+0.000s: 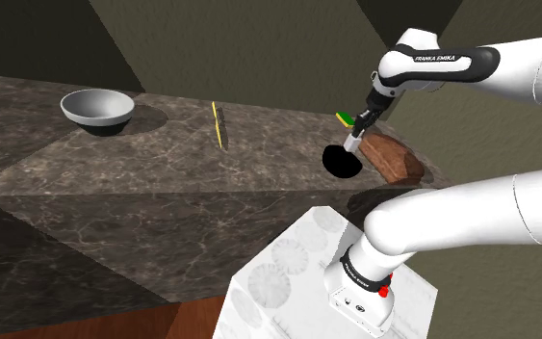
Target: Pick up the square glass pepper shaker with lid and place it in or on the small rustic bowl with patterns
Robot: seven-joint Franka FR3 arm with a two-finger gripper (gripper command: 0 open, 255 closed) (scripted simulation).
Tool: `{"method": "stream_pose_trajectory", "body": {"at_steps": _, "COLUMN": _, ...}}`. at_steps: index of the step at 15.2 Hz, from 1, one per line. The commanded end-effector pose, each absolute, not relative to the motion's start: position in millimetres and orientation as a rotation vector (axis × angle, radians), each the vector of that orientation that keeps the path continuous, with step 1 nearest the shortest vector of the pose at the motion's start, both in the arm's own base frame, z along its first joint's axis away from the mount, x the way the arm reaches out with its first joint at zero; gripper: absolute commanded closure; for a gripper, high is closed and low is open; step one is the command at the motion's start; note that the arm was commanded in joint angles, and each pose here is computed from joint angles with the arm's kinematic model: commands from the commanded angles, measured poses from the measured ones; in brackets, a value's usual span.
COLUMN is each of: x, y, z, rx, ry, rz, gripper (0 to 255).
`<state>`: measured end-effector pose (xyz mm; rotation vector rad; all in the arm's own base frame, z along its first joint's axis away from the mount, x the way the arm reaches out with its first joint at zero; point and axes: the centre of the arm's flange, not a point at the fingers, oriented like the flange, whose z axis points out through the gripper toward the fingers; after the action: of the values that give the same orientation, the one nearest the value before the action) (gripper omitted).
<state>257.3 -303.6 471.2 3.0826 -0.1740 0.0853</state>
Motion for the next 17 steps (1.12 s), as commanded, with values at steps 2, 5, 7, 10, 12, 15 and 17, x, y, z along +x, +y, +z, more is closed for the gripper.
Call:
{"method": "stream_pose_trajectory", "body": {"at_steps": 2, "x": 257, "y": -303, "z": 455, "rx": 3.082, "ry": -0.174, "rz": 0.086, "gripper": 255}}
{"method": "stream_pose_trajectory", "body": {"at_steps": 5, "x": 257, "y": -303, "z": 443, "rx": 3.082, "ry": -0.174, "rz": 0.086, "gripper": 255}}
{"method": "stream_pose_trajectory", "body": {"at_steps": 7, "x": 257, "y": -303, "z": 443, "rx": 3.082, "ry": -0.174, "rz": 0.086, "gripper": 255}}
{"method": "stream_pose_trajectory", "body": {"at_steps": 10, "x": 257, "y": -303, "z": 443, "rx": 3.082, "ry": -0.174, "rz": 0.086, "gripper": 255}}
{"method": "stream_pose_trajectory", "body": {"at_steps": 12, "x": 257, "y": -303, "z": 443, "rx": 3.082, "ry": -0.174, "rz": 0.086, "gripper": 255}}
{"method": "stream_pose_trajectory", "body": {"at_steps": 15, "x": 257, "y": -303, "z": 443, "rx": 3.082, "ry": -0.174, "rz": 0.086, "gripper": 0}}
{"method": "stream_pose_trajectory", "body": {"at_steps": 17, "x": 257, "y": -303, "z": 443, "rx": 3.082, "ry": -0.174, "rz": 0.086, "gripper": 0}}
